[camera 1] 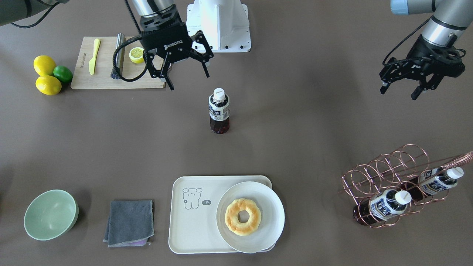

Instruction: Place tea on tray

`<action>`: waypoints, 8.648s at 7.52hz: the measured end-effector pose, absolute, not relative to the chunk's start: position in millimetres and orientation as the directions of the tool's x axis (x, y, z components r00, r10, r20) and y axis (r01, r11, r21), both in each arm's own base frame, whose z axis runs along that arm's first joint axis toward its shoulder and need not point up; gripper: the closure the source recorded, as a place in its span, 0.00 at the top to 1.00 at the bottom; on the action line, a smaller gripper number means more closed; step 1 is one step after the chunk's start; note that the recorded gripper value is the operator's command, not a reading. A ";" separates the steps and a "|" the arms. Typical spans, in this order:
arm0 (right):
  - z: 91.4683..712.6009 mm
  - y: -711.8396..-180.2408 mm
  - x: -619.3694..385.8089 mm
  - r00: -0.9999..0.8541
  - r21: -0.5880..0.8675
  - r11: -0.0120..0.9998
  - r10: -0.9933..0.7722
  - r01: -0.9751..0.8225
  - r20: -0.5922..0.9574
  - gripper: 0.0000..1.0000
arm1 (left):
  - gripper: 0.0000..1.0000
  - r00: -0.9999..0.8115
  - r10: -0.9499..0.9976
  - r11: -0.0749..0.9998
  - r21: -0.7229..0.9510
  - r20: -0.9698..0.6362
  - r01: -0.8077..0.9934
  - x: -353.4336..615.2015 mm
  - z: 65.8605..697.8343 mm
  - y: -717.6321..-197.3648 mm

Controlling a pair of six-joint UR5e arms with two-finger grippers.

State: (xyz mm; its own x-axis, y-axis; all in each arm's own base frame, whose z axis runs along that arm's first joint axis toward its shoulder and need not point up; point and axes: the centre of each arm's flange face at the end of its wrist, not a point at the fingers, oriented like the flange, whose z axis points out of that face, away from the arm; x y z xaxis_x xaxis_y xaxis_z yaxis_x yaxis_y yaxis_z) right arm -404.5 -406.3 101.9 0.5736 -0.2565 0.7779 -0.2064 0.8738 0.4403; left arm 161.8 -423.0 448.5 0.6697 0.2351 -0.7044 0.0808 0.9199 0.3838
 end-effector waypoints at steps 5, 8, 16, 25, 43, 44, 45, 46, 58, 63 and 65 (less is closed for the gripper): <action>78.1 -372.0 -487.5 0.666 0.499 0.836 -0.241 -0.226 0.706 0.95 | 0.99 0.652 0.246 0.924 0.377 -0.717 0.066 130.6 513.8 -421.0; 86.7 -372.4 -509.3 0.694 0.503 0.832 -0.221 -0.232 0.685 0.88 | 0.99 0.654 0.243 0.925 0.374 -0.717 0.066 130.1 517.5 -421.1; 102.0 -383.9 -526.0 0.689 0.523 0.815 -0.231 -0.249 0.687 0.79 | 0.99 0.653 0.245 0.924 0.376 -0.717 0.066 130.2 516.8 -421.3; 107.5 -383.3 -526.1 0.695 0.524 0.815 -0.227 -0.248 0.682 0.42 | 0.99 0.651 0.248 0.923 0.380 -0.717 0.067 131.1 514.8 -423.1; 146.9 -672.2 -460.0 0.751 0.474 0.815 -0.075 -0.333 0.655 0.00 | 0.99 0.642 0.266 0.911 0.405 -0.719 0.077 132.8 498.3 -428.2; 147.6 -672.7 -460.3 0.750 0.471 0.817 -0.073 -0.333 0.657 0.00 | 0.99 0.641 0.267 0.910 0.407 -0.719 0.077 133.3 497.4 -429.1; 147.5 -672.4 -460.9 0.745 0.466 0.819 -0.073 -0.334 0.663 0.00 | 0.99 0.640 0.268 0.910 0.408 -0.720 0.077 133.6 496.7 -429.6; 148.7 -672.3 -462.1 0.743 0.462 0.821 -0.072 -0.334 0.666 0.00 | 0.99 0.640 0.269 0.910 0.408 -0.720 0.077 133.8 496.4 -430.0; 131.0 -700.0 -397.3 0.643 0.321 0.885 -0.032 -0.336 0.765 1.00 | 0.99 0.626 0.274 0.913 0.402 -0.730 0.069 131.6 495.1 -427.8; 220.8 -652.3 -207.2 0.727 0.198 0.963 -0.004 -0.181 0.687 1.00 | 0.99 0.657 0.327 0.898 0.440 -0.679 0.007 2.9 533.4 -425.7; 310.9 -616.0 -119.3 0.762 0.233 0.970 -0.104 -0.064 0.639 1.00 | 0.99 0.685 0.350 0.895 0.443 -0.639 -0.044 -54.3 549.7 -422.7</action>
State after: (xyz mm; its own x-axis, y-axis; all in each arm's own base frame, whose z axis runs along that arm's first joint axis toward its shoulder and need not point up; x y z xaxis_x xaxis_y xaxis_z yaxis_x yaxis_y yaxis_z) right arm -119.3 -616.0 310.9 0.7624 -0.1036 0.6387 -0.0637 0.9703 0.2334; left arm -54.3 -422.7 549.7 0.6852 0.3498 -0.6389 -0.0438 0.8954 0.4432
